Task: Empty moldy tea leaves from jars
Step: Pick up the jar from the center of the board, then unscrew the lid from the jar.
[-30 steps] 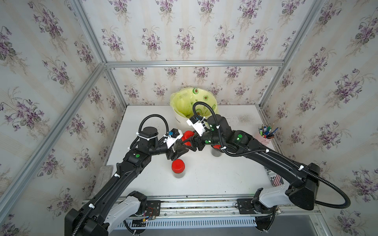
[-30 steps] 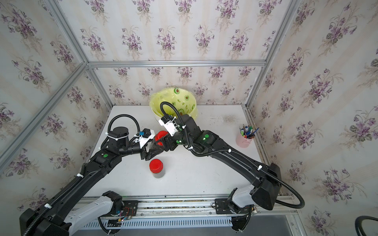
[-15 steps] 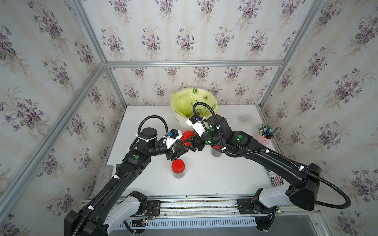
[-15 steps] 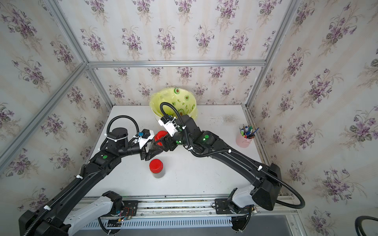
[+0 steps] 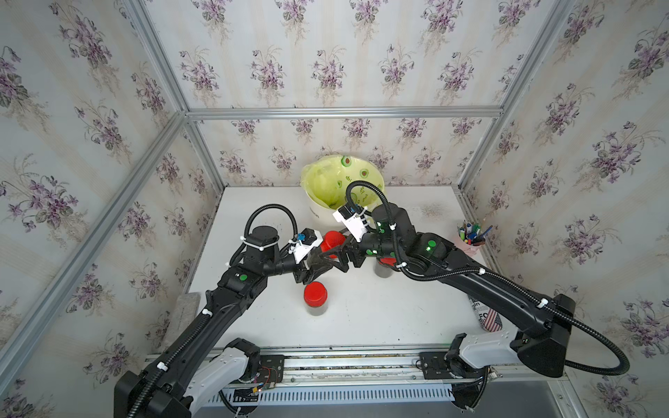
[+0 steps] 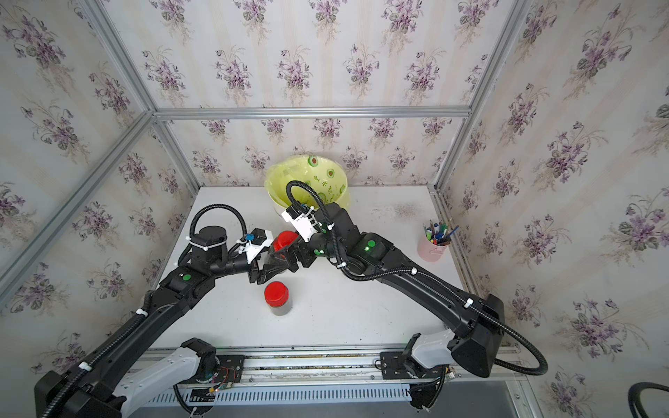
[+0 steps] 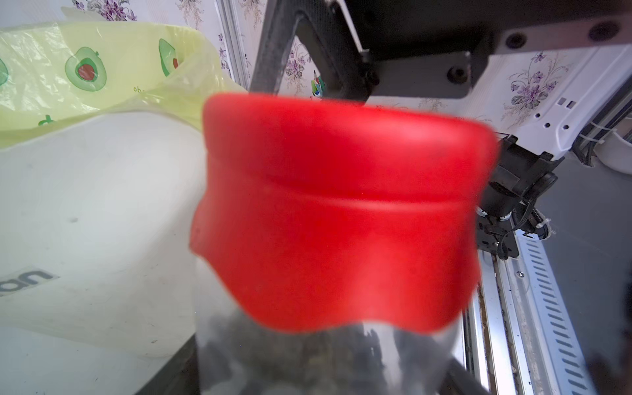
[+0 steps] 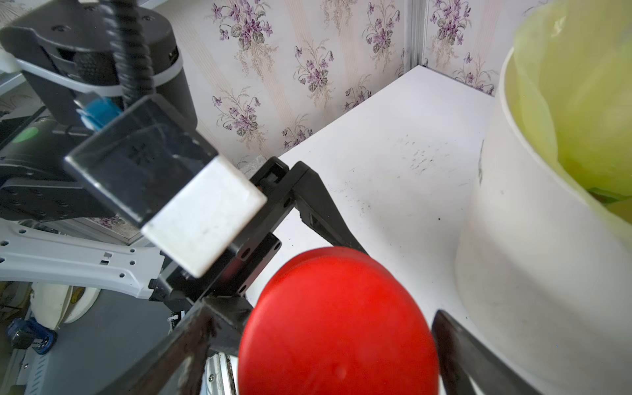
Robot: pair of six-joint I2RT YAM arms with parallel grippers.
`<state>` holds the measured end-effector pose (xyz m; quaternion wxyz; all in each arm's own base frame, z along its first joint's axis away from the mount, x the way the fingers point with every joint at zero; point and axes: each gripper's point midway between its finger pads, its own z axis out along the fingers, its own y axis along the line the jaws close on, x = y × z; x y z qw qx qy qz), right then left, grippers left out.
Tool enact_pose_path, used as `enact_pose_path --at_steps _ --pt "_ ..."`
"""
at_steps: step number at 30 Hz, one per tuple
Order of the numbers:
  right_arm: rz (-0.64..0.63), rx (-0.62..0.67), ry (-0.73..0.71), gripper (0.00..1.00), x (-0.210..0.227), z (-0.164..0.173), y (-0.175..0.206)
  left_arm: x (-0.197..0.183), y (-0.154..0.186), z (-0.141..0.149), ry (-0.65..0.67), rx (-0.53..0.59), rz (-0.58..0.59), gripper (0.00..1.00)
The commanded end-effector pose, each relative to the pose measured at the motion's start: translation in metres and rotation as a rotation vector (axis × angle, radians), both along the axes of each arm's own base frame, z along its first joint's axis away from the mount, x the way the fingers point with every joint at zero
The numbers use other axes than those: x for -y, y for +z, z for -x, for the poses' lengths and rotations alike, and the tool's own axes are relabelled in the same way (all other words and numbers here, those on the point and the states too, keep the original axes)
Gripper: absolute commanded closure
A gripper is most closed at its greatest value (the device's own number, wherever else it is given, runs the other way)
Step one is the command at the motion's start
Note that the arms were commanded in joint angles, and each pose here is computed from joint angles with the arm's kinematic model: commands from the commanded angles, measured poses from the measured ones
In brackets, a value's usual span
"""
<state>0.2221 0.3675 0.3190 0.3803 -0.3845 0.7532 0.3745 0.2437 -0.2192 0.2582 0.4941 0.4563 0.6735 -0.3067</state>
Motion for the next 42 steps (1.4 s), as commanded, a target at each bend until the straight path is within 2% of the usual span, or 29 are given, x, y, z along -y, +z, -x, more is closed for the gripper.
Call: enact_pose_path --at_steps 1,7,16,22,31,42 --pt "0.024 0.025 -0.027 0.03 0.008 -0.004 0.000 0.000 0.002 -0.002 -0.003 0.019 0.003 0.44" --pt "0.065 0.044 -0.035 0.06 0.019 -0.002 -0.001 0.000 0.001 -0.002 0.002 0.019 0.000 0.44" --pt "0.050 0.045 0.000 0.10 0.015 0.000 0.004 0.001 0.000 -0.002 -0.003 0.018 0.000 0.44" --pt "0.056 0.045 0.013 0.18 0.009 -0.003 0.005 0.001 0.000 -0.002 -0.007 0.020 -0.001 0.44" --pt "0.062 0.052 0.067 0.39 0.005 0.000 0.002 0.001 0.001 0.000 -0.017 0.023 0.004 0.44" --pt "0.099 0.121 0.140 0.48 0.007 0.001 -0.004 0.003 0.002 0.003 -0.034 0.023 0.011 0.44"
